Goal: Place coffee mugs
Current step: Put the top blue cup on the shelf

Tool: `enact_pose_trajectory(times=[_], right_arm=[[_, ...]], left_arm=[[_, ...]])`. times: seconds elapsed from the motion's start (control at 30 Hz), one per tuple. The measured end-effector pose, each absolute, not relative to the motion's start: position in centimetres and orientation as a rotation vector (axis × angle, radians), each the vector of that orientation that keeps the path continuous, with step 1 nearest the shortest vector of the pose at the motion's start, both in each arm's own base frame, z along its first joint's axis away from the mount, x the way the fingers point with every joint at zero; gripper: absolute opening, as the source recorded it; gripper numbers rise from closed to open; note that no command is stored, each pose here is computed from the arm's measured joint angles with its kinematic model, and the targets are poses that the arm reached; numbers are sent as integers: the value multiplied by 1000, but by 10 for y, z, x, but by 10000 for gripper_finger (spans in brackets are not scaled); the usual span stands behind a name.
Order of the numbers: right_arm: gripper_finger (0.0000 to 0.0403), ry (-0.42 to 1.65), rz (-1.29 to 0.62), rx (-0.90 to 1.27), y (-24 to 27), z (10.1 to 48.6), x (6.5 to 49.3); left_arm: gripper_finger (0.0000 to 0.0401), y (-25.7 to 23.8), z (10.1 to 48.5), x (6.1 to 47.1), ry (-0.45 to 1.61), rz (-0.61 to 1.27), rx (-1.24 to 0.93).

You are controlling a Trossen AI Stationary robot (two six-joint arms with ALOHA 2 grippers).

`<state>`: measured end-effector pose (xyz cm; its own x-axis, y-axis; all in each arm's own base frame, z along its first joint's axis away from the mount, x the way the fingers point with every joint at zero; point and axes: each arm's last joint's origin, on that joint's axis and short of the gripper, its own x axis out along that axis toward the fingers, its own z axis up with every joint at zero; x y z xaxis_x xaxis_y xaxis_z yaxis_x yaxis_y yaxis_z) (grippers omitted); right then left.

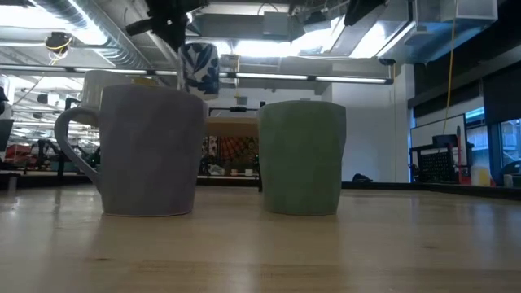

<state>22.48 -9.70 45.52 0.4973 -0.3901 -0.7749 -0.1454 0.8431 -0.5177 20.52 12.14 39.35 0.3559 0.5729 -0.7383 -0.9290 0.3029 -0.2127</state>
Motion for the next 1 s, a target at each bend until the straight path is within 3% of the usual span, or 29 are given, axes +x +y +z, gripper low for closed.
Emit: enact_pose_trajectory(times=[0.47,0.83,1.0], right_arm=[[85,1055,-158,-575,-97,455,225],[85,1055,-159,-574,-97,455,225],[85,1054,-158,-573,-97,455,225]], left_arm=[[3,152,368,210,803,1107,-692],[4,161,367,205,827,1094,-675],[41,162,367,204,832,1137,-620]])
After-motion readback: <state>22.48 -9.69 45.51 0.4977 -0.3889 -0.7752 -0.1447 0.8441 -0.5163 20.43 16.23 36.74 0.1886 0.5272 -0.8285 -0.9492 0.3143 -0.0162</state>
